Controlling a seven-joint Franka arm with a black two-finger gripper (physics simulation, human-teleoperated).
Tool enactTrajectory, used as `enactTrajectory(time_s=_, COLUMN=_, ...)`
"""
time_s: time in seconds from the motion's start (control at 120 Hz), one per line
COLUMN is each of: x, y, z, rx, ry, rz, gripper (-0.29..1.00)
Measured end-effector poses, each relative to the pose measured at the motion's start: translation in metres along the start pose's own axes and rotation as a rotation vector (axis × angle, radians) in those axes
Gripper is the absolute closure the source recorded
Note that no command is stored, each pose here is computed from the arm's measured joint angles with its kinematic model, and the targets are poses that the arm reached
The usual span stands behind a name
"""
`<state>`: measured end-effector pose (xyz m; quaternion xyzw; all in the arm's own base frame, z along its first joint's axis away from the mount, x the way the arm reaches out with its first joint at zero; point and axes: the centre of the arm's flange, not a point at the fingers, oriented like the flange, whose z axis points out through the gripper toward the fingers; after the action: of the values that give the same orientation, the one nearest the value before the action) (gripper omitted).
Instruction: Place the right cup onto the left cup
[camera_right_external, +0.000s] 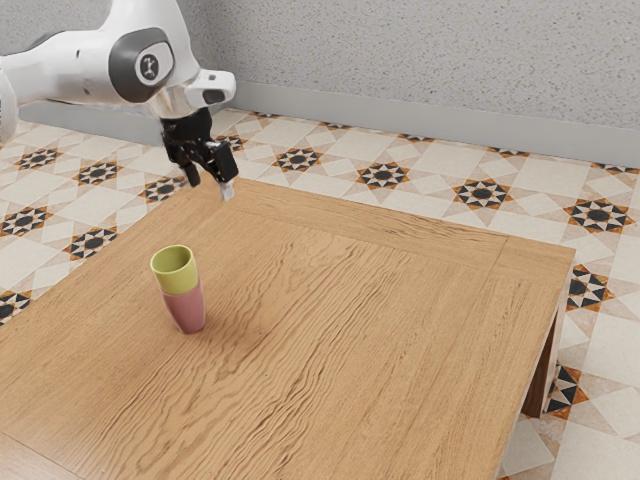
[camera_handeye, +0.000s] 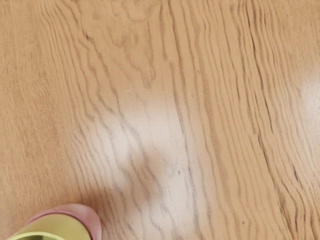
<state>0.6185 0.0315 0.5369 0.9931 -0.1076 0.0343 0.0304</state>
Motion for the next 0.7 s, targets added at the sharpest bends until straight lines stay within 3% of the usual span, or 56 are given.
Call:
enactTrajectory(time_s=0.142, x=0.017, y=0.010, z=-0.021, rx=-0.002, ry=0.010, rz=0.019, gripper=0.00)
enactTrajectory(time_s=0.35, x=0.008, y=0.017, z=-0.050, rx=0.004, ry=0.008, rz=0.022, gripper=0.00)
enactTrajectory(time_s=0.7, x=0.003, y=0.017, z=-0.052, rx=0.000, ry=-0.018, rz=0.016, gripper=0.00)
